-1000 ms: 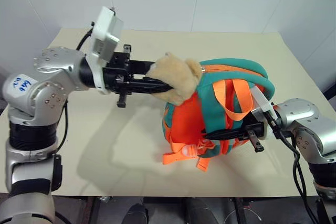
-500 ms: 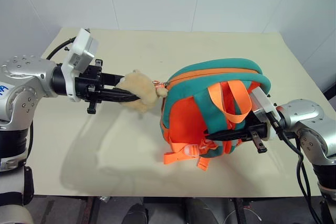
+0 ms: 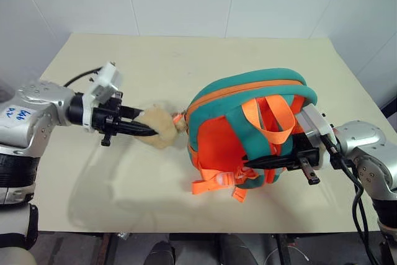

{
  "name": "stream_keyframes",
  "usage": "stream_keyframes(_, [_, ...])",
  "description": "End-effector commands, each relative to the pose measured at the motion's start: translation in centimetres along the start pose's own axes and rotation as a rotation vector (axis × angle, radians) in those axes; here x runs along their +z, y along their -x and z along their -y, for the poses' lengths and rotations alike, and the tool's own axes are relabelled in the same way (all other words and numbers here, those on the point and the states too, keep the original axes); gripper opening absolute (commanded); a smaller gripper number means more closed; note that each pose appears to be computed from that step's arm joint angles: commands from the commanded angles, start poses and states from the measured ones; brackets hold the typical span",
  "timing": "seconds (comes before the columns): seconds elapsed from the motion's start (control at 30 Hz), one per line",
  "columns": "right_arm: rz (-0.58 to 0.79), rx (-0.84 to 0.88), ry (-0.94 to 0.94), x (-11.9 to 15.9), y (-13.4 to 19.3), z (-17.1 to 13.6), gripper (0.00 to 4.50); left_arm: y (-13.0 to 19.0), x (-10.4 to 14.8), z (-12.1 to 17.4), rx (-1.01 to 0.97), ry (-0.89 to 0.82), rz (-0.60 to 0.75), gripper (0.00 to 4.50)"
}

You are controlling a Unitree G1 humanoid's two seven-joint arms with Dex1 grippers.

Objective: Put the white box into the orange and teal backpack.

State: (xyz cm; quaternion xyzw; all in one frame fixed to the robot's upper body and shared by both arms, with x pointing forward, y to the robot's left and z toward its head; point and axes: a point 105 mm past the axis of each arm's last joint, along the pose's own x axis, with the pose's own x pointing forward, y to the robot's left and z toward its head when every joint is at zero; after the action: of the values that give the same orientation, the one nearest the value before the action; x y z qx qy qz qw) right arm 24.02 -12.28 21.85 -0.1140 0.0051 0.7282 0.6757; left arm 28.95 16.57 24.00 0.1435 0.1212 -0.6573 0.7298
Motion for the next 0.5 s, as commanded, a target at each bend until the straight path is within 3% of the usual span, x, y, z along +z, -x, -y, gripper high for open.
stream_keyframes(0.03, [0.078,-0.017,0.060,2.0,0.2,-0.2,0.52,0.3,-0.3,0.1,0.002,0.000,-0.034,1.11])
stream_keyframes(0.33, [0.179,-0.052,0.088,3.0,0.1,-0.1,0.52,-0.8,-1.9,0.3,-0.059,0.048,-0.075,1.11])
stream_keyframes(0.5, [0.160,-0.066,0.080,2.6,-0.1,0.0,0.52,-1.9,-3.4,0.4,-0.126,0.074,-0.129,1.11])
